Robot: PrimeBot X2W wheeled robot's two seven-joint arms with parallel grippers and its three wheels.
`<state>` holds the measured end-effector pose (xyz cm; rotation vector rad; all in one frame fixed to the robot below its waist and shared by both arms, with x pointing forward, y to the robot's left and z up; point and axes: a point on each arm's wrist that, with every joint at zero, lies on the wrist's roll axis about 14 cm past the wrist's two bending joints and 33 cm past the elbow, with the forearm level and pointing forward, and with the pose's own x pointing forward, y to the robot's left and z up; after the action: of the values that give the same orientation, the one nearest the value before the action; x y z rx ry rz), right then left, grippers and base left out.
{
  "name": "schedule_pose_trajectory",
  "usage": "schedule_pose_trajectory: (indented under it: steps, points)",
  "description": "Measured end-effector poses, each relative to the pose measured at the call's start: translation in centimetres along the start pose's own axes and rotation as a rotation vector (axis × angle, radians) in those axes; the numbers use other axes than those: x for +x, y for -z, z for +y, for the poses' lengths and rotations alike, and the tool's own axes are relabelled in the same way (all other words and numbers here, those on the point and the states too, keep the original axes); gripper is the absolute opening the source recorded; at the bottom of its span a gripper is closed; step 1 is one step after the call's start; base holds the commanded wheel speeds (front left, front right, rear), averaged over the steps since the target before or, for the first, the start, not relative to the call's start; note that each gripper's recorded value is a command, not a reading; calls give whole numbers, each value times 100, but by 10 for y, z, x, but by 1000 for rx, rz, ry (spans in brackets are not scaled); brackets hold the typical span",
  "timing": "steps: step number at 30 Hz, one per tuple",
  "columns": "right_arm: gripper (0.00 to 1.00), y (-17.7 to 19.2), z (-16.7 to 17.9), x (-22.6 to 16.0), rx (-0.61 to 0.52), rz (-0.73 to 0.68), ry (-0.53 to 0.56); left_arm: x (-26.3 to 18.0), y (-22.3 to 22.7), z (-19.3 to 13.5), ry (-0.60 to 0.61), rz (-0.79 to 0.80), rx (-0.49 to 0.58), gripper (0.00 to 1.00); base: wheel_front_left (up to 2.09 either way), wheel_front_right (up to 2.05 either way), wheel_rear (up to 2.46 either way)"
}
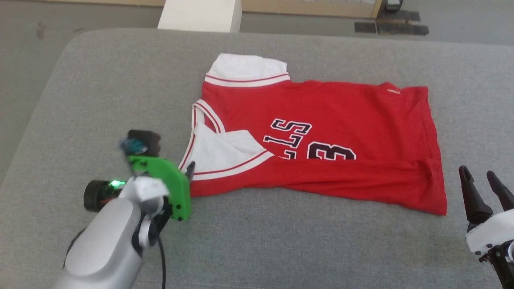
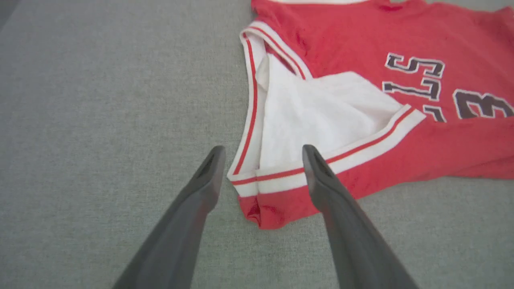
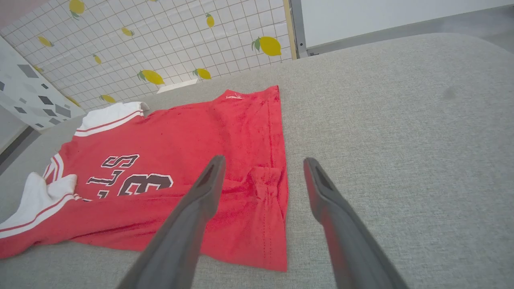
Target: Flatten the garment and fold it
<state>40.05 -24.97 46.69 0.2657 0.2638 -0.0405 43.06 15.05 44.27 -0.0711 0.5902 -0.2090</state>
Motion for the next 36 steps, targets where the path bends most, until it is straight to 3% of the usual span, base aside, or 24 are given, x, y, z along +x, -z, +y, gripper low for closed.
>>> schedule_pose_trajectory:
  steps: [6,16,17,18,19,25,30,36]
  points:
    - [100,9,-3,8,3,26,10,10,44,-9,3,363,27,100,0,0,0]
    - [100,15,-15,11,6,38,46,21,74,0,-40,531,10,100,0,0,0]
    - [100,16,-17,11,6,40,49,21,76,-1,-35,539,-3,62,0,0,0]
    - [100,16,-18,11,6,42,52,22,77,-1,-32,542,-10,16,0,0,0]
    - [100,17,-18,10,6,44,55,22,77,-2,-28,543,-19,0,0,0,0]
    - [100,26,-23,9,-56,131,57,19,75,-9,9,495,-88,0,0,0,0]
    - [100,49,-28,8,-143,376,88,17,69,-13,31,441,-122,0,0,0,0]
    - [100,54,-4,24,-292,591,59,18,67,-13,37,423,-134,0,0,0,0]
